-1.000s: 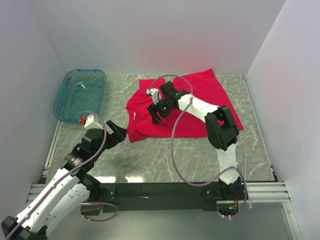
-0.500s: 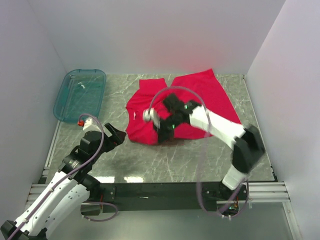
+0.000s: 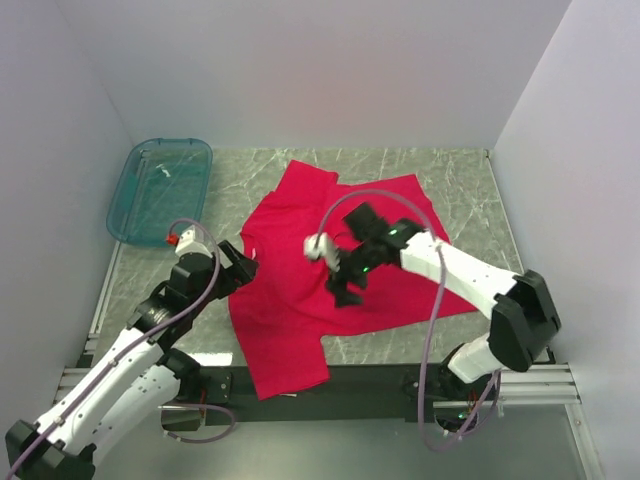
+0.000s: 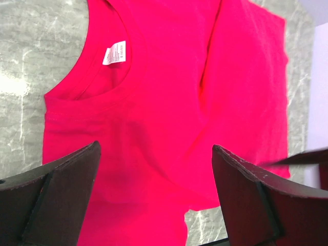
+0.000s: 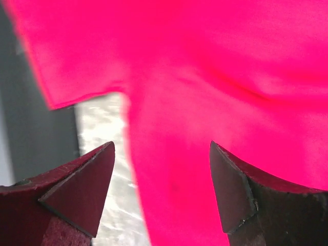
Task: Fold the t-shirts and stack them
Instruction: Flatten the tshirt out
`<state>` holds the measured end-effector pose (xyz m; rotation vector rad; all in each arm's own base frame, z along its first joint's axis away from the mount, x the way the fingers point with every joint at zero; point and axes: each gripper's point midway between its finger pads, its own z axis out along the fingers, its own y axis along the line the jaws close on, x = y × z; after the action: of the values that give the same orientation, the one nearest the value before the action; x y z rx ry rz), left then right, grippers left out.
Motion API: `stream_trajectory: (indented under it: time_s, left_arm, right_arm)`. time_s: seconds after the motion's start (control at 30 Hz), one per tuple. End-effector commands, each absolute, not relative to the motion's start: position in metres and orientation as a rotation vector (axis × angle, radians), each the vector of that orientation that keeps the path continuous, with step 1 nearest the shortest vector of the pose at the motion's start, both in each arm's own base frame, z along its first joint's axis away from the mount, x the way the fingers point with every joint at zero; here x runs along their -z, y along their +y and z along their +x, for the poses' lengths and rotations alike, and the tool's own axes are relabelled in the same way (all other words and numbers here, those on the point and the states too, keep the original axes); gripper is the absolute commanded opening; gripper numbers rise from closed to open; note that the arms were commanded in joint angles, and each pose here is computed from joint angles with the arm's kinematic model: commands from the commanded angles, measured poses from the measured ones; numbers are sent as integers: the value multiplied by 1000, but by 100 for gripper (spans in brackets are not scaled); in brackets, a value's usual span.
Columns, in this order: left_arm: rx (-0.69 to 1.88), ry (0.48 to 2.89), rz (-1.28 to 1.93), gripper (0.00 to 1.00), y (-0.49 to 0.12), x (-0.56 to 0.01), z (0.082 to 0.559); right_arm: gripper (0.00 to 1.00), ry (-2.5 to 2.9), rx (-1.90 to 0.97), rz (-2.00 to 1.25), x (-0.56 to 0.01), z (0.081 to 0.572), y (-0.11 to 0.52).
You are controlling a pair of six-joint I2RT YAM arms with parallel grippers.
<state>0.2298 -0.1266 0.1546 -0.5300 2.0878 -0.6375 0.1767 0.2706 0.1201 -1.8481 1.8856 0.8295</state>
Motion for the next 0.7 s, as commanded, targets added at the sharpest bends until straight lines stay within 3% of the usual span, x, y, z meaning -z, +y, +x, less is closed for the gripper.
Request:
stream_trajectory:
  time_s: [0.0, 0.17, 0.33, 0.37, 0.5, 0.67]
  left_arm:
    - [679, 2035, -461, 95, -141, -182, 252]
    - [583, 2105, -420, 94, -151, -165, 295]
    - [506, 2101, -351, 91, -145, -171, 373]
    - [473, 2173, -347, 88, -146, -145, 386]
    - [455, 2201, -305, 83, -149, -148, 446]
    - [485, 2268, -273, 77, -160, -140, 470]
  right_arm:
    - [80, 1890, -733, -1589, -154, 218, 254]
    - [79, 2133, -647, -1093, -147, 286, 181]
    - [77, 2226, -593, -686, -151, 324, 117]
    - [76, 2232, -548, -596, -153, 335, 95]
    - [74, 2345, -426, -340, -138, 352, 43]
    - [73, 2509, -237, -181, -98, 345, -9]
